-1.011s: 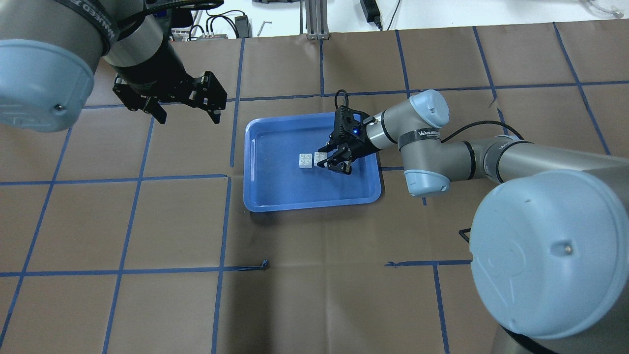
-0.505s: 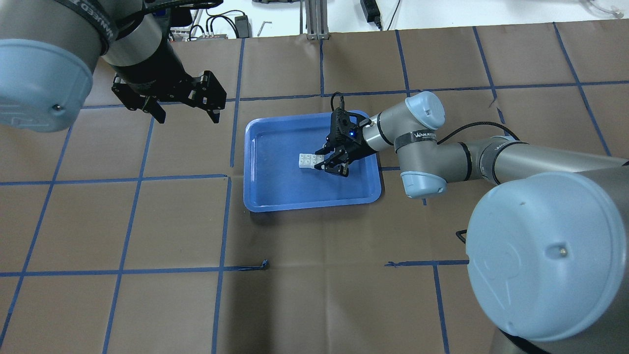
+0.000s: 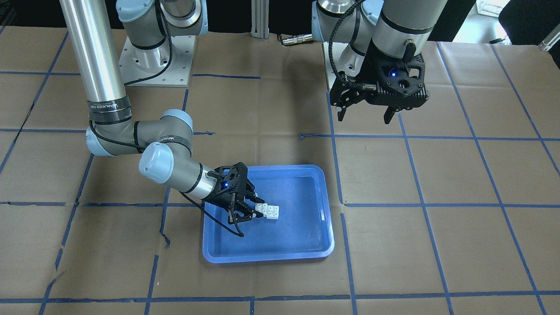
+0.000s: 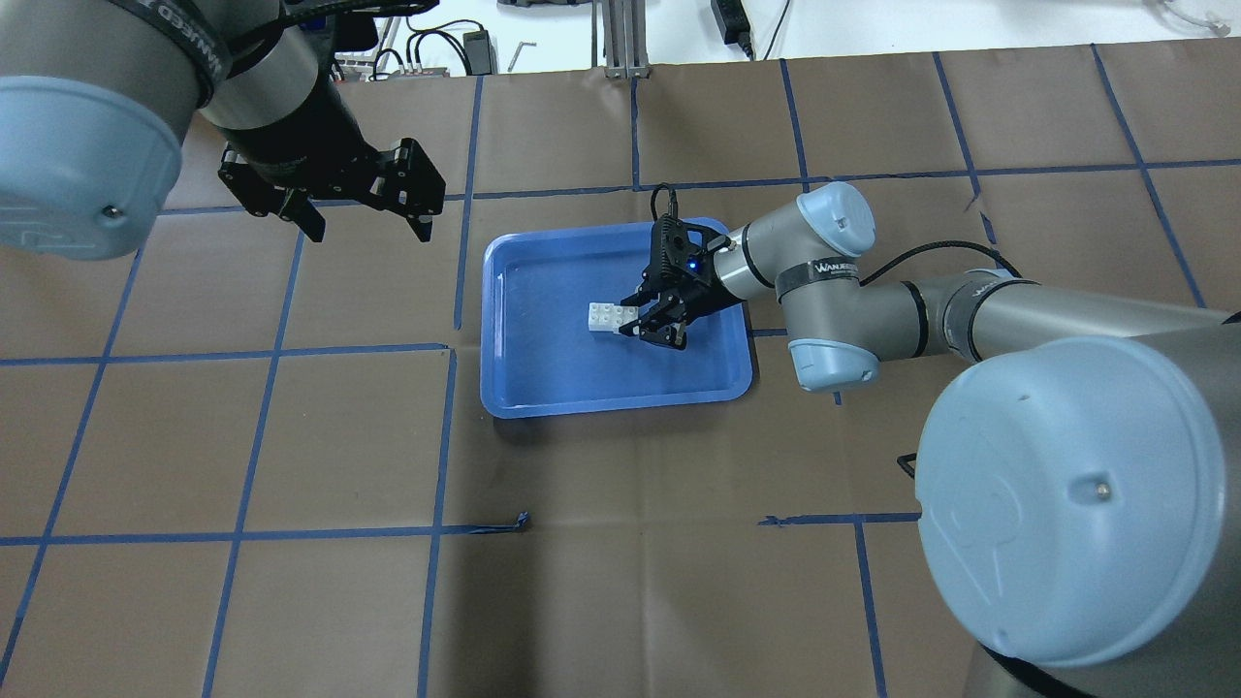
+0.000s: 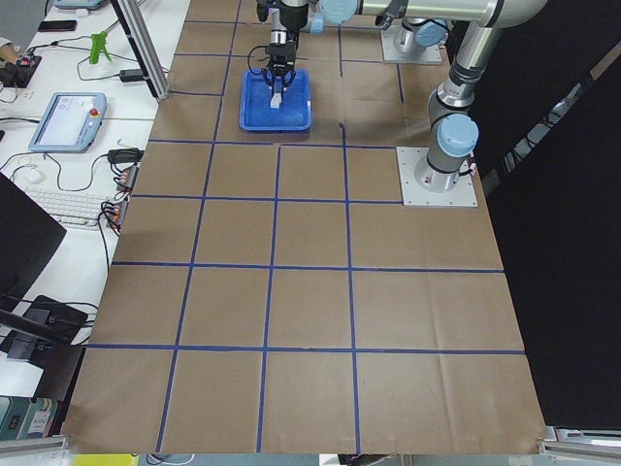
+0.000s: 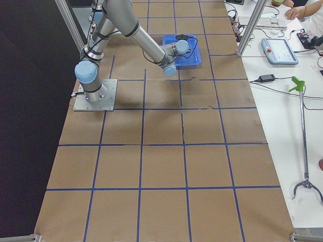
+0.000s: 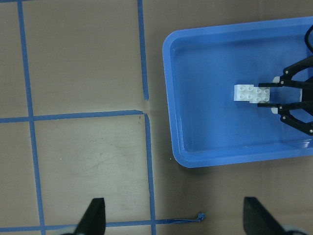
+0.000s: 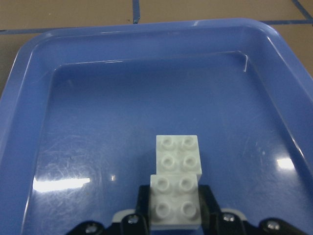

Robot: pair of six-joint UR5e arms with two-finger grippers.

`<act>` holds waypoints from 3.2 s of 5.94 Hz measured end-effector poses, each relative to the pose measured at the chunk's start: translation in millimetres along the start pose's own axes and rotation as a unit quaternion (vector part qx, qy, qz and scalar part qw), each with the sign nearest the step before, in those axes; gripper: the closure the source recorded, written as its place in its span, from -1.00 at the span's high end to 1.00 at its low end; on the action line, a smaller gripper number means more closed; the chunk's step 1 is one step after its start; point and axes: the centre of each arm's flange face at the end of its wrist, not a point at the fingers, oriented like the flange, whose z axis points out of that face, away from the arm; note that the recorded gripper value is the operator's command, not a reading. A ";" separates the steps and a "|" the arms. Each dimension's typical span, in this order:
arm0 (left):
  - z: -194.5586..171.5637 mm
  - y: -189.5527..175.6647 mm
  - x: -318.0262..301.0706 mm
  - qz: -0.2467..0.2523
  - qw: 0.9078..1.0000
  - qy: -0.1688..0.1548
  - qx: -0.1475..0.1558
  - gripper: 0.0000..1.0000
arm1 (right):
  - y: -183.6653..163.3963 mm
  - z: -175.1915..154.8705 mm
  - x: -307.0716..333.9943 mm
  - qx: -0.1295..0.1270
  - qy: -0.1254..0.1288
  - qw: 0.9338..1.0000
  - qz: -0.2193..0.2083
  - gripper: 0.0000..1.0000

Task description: Assemble white blocks and place on blue tray

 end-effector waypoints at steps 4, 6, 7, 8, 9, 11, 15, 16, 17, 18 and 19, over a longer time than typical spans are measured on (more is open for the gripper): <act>-3.0 -0.4 -0.4 0.000 1.000 -0.001 0.003 0.99 | 0.4 -0.6 1.4 0.000 0.004 1.000 0.010 -0.45; -3.2 -0.3 -0.4 0.000 1.000 -0.001 0.003 0.99 | 0.3 -0.5 1.8 0.000 0.005 1.000 0.017 -0.43; -3.6 -0.4 -0.4 0.000 1.000 -0.001 0.004 0.99 | 1.3 1.0 1.8 0.001 0.004 1.000 0.020 -0.42; -3.8 -0.4 -0.4 0.000 1.000 -0.001 0.004 0.99 | 3.3 3.2 1.8 0.002 0.003 1.000 0.022 -0.42; -3.9 -0.5 -0.5 -0.001 1.000 -0.001 0.004 0.99 | 5.0 5.0 1.8 0.003 0.001 1.000 0.024 -0.40; -4.0 -0.5 -0.7 -0.001 1.000 -0.001 0.004 0.99 | 4.7 4.6 1.6 0.003 0.001 1.000 0.024 0.34; -4.4 -0.5 -1.1 -0.001 1.000 -0.001 0.005 0.99 | 1.1 2.2 3.2 0.008 0.002 0.999 0.043 0.99; -4.6 -0.3 -1.1 -0.001 1.000 -0.001 0.005 0.99 | -0.6 0.8 4.9 0.008 0.004 0.999 0.043 0.99; -4.9 -0.3 -1.1 -0.001 1.000 -0.001 0.005 0.99 | -5.8 -3.9 10.5 0.007 0.011 0.999 0.044 0.99; -5.3 -0.4 -1.2 -0.001 1.000 -0.001 0.005 0.99 | -12.9 -13.8 19.0 0.001 0.025 0.998 0.051 0.99; -5.4 -0.5 -1.4 -0.001 1.000 -0.001 0.006 0.99 | -18.1 -25.1 24.6 -0.013 0.041 0.997 0.059 0.99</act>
